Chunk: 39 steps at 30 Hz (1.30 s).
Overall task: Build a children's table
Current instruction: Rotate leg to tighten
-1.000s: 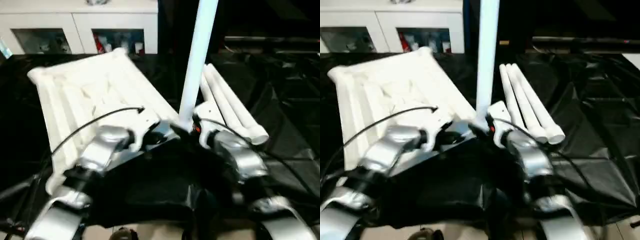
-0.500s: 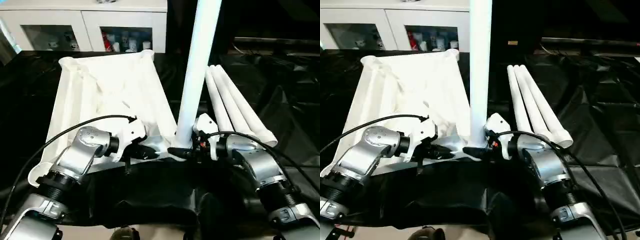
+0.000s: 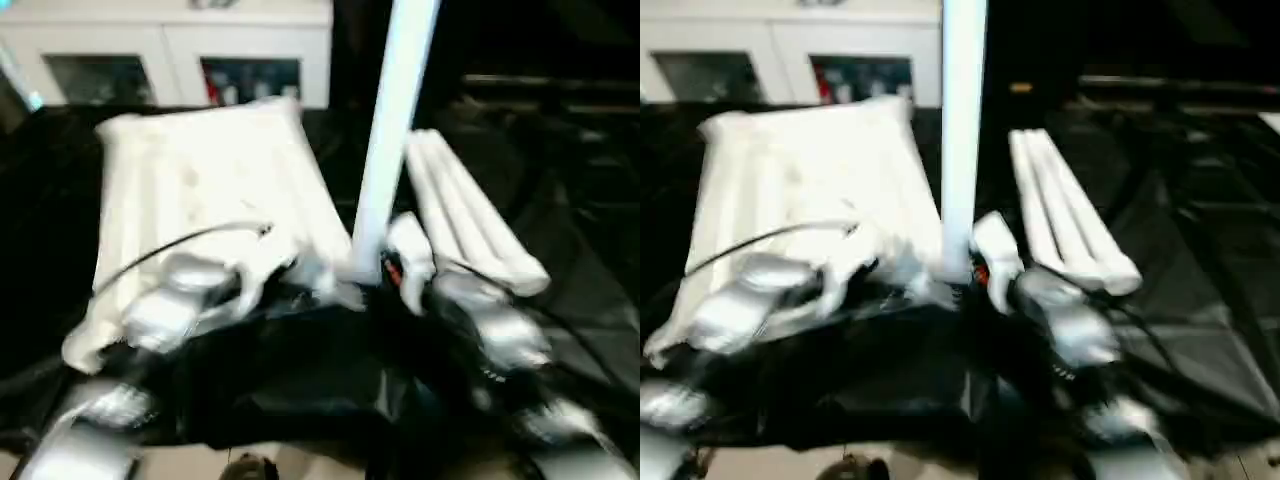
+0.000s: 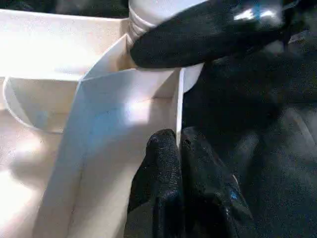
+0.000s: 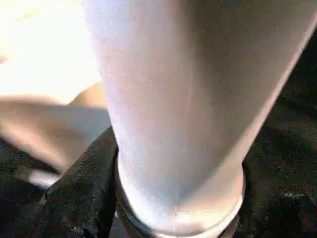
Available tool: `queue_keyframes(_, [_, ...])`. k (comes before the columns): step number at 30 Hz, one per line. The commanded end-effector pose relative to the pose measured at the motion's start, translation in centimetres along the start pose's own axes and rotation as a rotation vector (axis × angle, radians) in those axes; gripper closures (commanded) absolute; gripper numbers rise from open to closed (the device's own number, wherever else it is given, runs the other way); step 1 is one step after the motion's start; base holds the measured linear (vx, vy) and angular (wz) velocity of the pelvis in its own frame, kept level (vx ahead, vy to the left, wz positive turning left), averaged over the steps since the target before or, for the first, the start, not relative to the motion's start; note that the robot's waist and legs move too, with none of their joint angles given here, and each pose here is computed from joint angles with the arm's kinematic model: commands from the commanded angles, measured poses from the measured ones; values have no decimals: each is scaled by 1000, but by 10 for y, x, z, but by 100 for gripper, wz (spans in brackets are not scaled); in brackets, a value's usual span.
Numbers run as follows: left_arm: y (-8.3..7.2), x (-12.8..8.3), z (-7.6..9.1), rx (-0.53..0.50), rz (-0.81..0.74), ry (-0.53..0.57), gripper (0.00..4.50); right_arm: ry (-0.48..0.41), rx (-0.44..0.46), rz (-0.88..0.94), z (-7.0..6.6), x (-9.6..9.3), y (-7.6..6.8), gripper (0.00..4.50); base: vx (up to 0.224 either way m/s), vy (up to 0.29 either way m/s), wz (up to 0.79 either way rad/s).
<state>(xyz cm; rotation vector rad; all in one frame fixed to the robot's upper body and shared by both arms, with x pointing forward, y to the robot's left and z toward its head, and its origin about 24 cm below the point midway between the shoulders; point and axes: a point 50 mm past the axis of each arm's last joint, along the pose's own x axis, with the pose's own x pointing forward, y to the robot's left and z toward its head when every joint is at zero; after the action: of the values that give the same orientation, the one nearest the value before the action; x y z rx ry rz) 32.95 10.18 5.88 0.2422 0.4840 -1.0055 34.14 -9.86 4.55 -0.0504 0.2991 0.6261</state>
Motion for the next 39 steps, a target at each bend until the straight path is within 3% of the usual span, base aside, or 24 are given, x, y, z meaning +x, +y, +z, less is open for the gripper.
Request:
queue_keyframes(1, [3,9,32,-4,99,-98,450,16,73,54,-5,20,35,178,0,0,0])
queue_keyframes(4, [-2,16,39,-13,121,-121,450,-13,104,72,0,26,46,178,0,0,0])
queue_keyframes(5, [-3,17,40,-12,120,-122,450,-20,110,80,0,27,48,122,0,0,0])
queue_keyframes(8, [-8,20,40,-8,100,-124,450,-24,110,84,1,28,50,108,0,0,0])
queue_keyframes(9, [-9,21,39,-5,96,-122,450,-27,89,75,1,29,50,72,0,0,0])
queue_keyframes(12, [-10,22,38,11,101,-124,450,-68,3,37,6,27,44,72,0,0,0])
queue_keyframes(15, [-8,22,35,28,127,-109,450,-86,-18,15,10,21,36,72,0,0,0])
queue_keyframes(17, [1,21,31,48,212,-61,450,-112,-23,-21,13,10,23,72,0,0,0])
queue_keyframes(18, [4,21,31,32,236,-60,422,-120,-40,-32,15,4,17,63,0,0,0])
queue_keyframes(22, [14,20,35,-10,315,-70,384,-146,-75,-53,18,-11,6,60,0,0,0])
queue_keyframes(29, [29,14,47,-42,454,-147,340,-167,-62,-114,25,-22,-10,60,0,0,0])
queue_keyframes(34, [52,-17,56,-32,645,-232,306,-136,-66,-100,21,-23,-5,60,0,0,0])
queue_keyframes(36, [65,-43,53,40,733,-225,283,-105,-57,-97,17,-21,-1,60,0,0,0])
queue_keyframes(39, [81,-87,40,134,845,-139,283,-70,-51,-56,12,-21,8,60,0,0,0])
